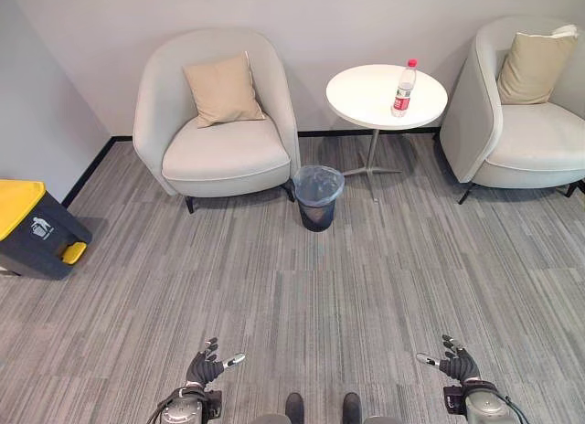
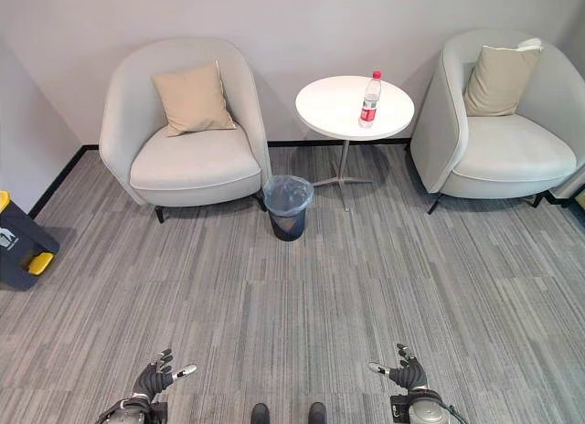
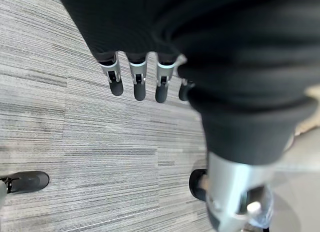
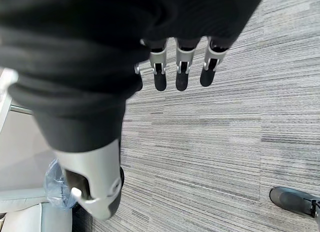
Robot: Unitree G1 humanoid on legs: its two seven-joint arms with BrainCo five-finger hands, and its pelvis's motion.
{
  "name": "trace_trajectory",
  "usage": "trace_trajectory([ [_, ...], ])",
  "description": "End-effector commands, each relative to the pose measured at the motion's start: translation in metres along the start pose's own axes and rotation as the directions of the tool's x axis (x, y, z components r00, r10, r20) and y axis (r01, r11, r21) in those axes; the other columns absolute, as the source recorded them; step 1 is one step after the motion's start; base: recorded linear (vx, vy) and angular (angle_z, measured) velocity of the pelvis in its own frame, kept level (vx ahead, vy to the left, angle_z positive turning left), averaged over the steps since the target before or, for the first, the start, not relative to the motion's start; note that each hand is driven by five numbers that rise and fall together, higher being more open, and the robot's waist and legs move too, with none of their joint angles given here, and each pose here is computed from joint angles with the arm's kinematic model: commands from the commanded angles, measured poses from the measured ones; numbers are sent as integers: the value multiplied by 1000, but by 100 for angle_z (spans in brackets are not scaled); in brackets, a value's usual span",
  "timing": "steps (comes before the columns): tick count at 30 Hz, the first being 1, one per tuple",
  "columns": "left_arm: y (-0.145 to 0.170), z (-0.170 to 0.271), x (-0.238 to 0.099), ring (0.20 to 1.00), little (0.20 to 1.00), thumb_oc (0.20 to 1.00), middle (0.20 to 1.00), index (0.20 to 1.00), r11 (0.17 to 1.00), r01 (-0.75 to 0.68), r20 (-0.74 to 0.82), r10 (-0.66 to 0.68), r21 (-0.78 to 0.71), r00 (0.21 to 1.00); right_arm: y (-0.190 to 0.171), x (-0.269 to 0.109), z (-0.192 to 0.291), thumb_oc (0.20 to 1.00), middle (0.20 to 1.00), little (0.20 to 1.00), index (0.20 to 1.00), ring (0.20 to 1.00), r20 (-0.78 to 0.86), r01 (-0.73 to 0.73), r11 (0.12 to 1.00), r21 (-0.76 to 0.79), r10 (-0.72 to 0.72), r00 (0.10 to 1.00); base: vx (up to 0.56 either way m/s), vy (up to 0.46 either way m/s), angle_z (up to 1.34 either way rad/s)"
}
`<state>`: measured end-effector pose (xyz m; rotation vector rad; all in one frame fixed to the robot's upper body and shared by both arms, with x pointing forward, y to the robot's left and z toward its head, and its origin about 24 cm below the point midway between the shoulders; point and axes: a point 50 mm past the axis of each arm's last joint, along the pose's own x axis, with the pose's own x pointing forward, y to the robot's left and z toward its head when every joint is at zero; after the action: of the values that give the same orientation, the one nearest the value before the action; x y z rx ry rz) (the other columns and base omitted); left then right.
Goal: Gather garbage on tea table into small bin, then transfer packed bag to large trash can.
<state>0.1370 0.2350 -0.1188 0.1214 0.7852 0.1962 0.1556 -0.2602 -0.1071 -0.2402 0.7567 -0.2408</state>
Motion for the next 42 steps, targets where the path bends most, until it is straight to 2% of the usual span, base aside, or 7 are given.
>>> trace_trajectory([
  [1,10,21,7,1000,1000,1000,1000,1000,998,-45,78,47,-32,996,-3,6,25,1000,1000,1000,1000,1000,101,30,998,57,-36,994,0,0,0],
  [18,16,32,8,1000,1000,1000,1000,1000,998,-59,120,63,-37,991,-5,12,40,1000,1000,1000,1000,1000,115,61,994,95,-72,991,1,55,-9],
  [24,20,38,9,1000,1000,1000,1000,1000,994,-88,138,96,-62,986,3,15,63,1000,1000,1000,1000,1000,196,31,998,52,-41,980,166,32,-55],
  [28,17,42,11,1000,1000,1000,1000,1000,995,-81,145,90,-64,985,6,14,65,1000,1000,1000,1000,1000,209,21,999,27,-26,978,269,-157,-42],
  [37,-15,55,16,1000,1000,1000,1000,1000,998,20,180,-10,-53,984,-4,12,67,1000,1000,1000,1000,1000,235,55,997,57,-67,970,180,-226,26],
  [42,-18,61,18,1000,1000,1000,1000,1000,999,35,193,-32,-15,981,-4,13,66,1000,1000,1000,1000,1000,225,55,997,52,-65,972,212,-42,-10],
])
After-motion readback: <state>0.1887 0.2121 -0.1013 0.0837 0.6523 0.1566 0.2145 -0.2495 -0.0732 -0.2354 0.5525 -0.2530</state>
